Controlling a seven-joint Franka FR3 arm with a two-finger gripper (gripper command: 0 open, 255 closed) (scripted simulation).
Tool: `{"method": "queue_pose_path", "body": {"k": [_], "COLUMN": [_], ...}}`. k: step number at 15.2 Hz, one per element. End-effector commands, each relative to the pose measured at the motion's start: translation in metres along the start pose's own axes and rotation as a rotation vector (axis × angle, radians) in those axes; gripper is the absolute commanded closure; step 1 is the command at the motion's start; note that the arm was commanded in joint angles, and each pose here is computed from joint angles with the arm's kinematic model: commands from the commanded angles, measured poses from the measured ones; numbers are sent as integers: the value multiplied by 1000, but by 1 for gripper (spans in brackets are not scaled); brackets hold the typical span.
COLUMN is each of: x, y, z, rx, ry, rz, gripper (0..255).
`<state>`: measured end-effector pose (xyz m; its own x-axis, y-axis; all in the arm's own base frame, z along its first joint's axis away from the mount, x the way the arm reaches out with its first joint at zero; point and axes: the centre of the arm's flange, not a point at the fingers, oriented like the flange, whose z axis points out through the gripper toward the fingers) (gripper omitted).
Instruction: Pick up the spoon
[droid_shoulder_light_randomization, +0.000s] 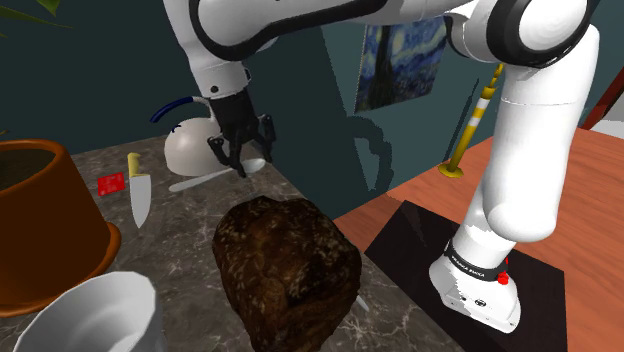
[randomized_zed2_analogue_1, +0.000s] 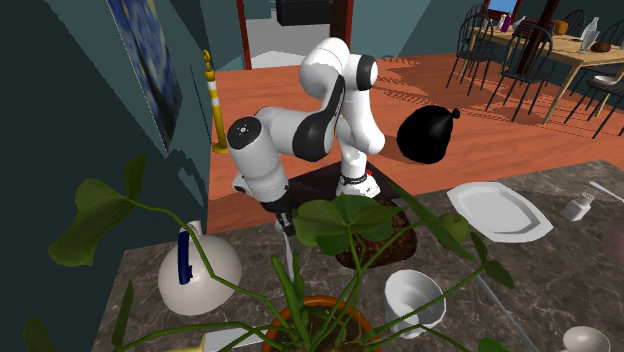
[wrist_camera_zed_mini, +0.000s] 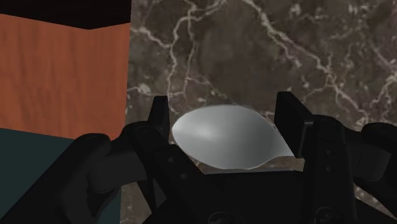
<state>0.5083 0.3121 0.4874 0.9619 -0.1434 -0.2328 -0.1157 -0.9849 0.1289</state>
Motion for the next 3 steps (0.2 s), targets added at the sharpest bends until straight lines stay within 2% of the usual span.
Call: {"method": "queue_pose_path", "body": {"k": [1, 3], "x": [-4, -4], "y": [1, 1], "z": [-10, -11], "rx": [0, 0], "ry": [0, 0], "rz": [0, 0], "gripper": [255, 255]}}
